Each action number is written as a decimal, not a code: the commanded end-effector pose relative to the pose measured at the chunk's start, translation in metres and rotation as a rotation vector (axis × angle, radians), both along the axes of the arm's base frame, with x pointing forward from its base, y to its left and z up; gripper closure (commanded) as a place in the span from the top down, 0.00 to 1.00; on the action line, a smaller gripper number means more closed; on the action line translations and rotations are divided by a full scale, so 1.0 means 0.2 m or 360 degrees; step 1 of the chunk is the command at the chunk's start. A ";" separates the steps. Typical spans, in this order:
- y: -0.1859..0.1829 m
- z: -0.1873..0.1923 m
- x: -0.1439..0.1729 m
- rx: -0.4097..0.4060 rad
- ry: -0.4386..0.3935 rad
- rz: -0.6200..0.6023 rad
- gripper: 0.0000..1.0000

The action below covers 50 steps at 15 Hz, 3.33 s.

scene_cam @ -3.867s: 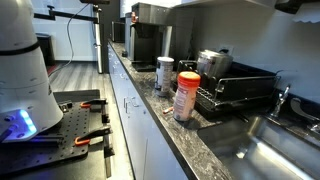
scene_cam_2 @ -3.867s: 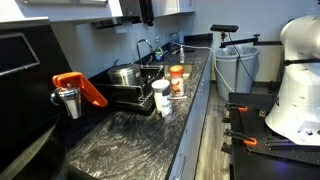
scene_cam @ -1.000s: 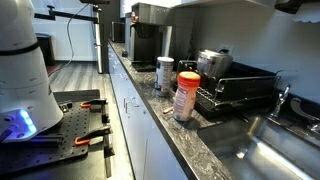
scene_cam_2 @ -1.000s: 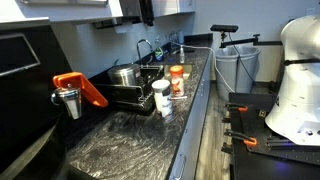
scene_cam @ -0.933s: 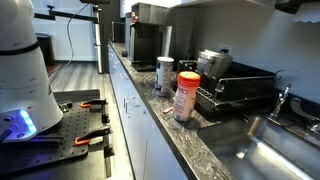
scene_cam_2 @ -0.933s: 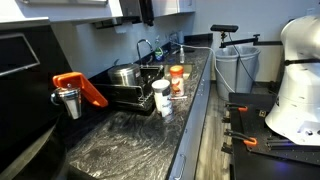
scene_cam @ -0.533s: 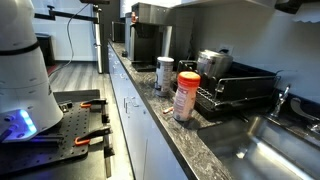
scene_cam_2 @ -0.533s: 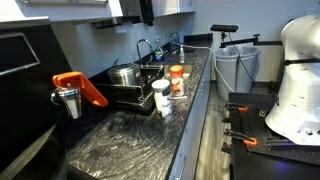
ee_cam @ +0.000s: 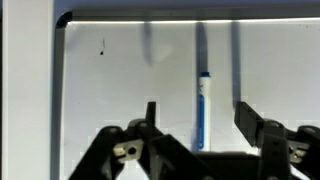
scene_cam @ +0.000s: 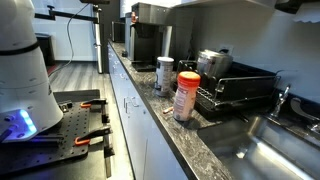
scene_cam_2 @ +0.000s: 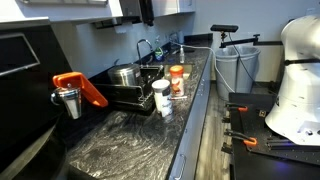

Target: Put the marker in the cabinet

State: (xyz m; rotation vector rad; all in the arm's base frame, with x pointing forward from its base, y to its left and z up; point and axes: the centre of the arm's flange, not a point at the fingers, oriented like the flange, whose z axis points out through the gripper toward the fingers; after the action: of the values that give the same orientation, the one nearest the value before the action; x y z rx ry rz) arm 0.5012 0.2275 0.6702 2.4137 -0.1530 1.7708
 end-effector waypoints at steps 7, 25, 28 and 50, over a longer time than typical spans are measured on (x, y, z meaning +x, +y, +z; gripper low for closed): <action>0.05 -0.09 -0.20 -0.0040 0.0222 0.0166 1.00; 0.16 -0.70 -0.34 -0.0243 0.1299 0.0530 1.00; 0.21 -0.74 -0.38 -0.0310 0.1388 0.0579 1.00; 0.19 -0.92 -0.47 -0.0374 0.1676 0.0740 1.00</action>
State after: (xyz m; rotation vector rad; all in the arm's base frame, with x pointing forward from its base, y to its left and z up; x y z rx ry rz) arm 0.4129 0.2690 0.4990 2.9433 0.7286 0.3634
